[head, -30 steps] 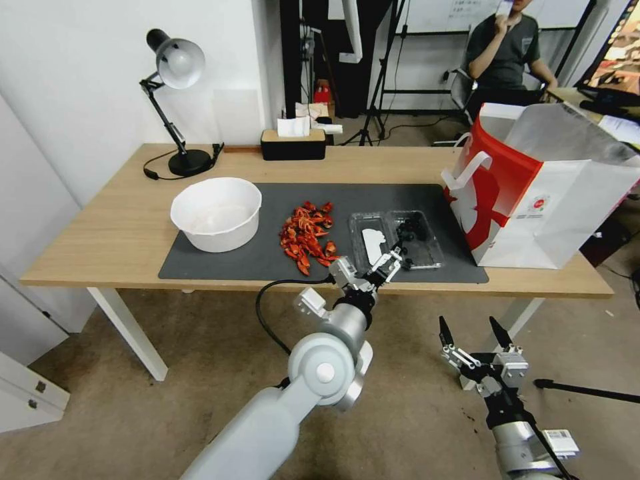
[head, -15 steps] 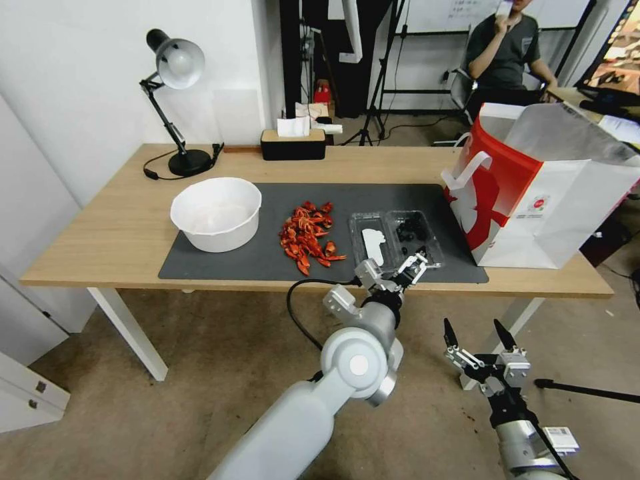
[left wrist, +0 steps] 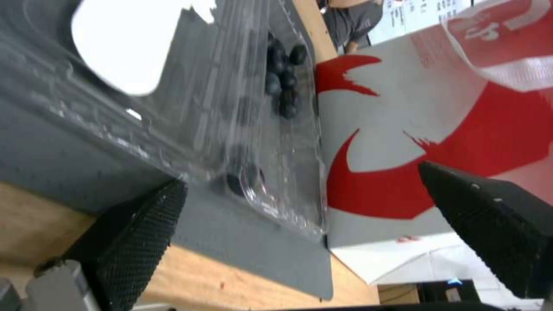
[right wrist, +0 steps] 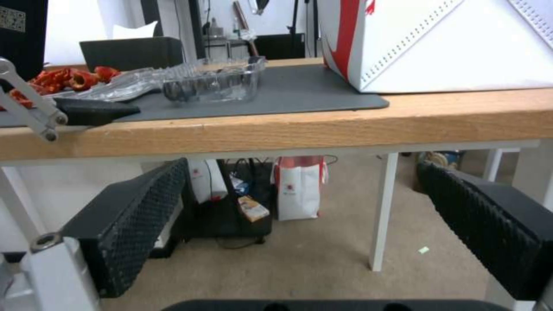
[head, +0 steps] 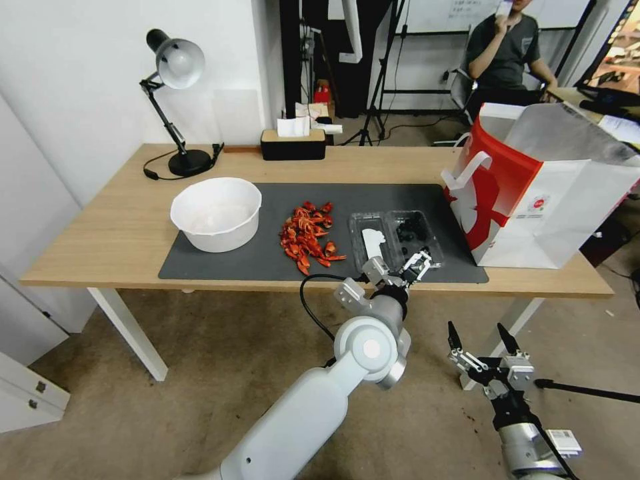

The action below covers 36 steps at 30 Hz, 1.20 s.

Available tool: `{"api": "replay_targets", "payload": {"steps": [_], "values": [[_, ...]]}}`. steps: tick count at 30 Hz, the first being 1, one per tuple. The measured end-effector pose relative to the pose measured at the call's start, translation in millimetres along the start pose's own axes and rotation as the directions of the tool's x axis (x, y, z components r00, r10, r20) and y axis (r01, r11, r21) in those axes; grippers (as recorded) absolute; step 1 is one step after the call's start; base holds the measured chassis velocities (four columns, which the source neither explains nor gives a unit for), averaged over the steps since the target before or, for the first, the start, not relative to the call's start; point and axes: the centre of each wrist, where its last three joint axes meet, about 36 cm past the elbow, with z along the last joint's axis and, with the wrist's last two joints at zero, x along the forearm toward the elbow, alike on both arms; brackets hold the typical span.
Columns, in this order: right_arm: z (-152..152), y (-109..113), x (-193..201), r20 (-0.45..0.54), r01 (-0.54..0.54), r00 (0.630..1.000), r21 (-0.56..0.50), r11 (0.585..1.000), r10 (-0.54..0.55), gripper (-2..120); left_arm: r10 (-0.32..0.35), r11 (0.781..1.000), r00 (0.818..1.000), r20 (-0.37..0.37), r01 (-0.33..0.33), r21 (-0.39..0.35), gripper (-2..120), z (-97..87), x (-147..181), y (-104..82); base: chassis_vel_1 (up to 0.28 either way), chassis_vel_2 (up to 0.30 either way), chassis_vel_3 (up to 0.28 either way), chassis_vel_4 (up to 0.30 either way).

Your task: Close the disposable takeout box, then place it into the delivery bag.

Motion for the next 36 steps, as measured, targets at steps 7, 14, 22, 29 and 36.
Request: {"api": "replay_targets", "payload": {"steps": [7,14,22,29,36], "values": [[1.5,-0.8,0.6,-0.003,-0.003,1.0,0.0,1.0,0.003,100,-0.016,1.0,1.0,0.015,0.016,-0.007,100,-2.9,-4.0,4.5,0.0,0.0,0.0,0.0],[4.2,-0.6,1.6,-0.011,-0.007,1.0,-0.001,1.0,0.006,100,-0.027,1.0,0.999,0.033,0.027,0.002,100,-9.3,-1.5,5.2,0.0,0.0,0.0,0.0],[5.4,1.6,2.7,-0.014,-0.006,1.0,-0.003,1.0,0.005,100,-0.028,0.999,0.999,0.039,0.028,0.02,100,-11.4,7.8,5.8,0.0,0.0,0.0,0.0],[5.8,2.8,4.1,-0.016,-0.005,1.0,-0.002,1.0,0.005,100,-0.023,0.999,0.999,0.045,0.022,0.034,100,-12.1,6.3,5.3,0.0,0.0,0.0,0.0],[5.7,4.7,6.0,-0.018,-0.005,1.0,-0.003,1.0,0.005,100,-0.012,0.999,0.999,0.051,0.01,0.048,100,-11.5,6.2,6.3,0.0,0.0,0.0,0.0]]}}
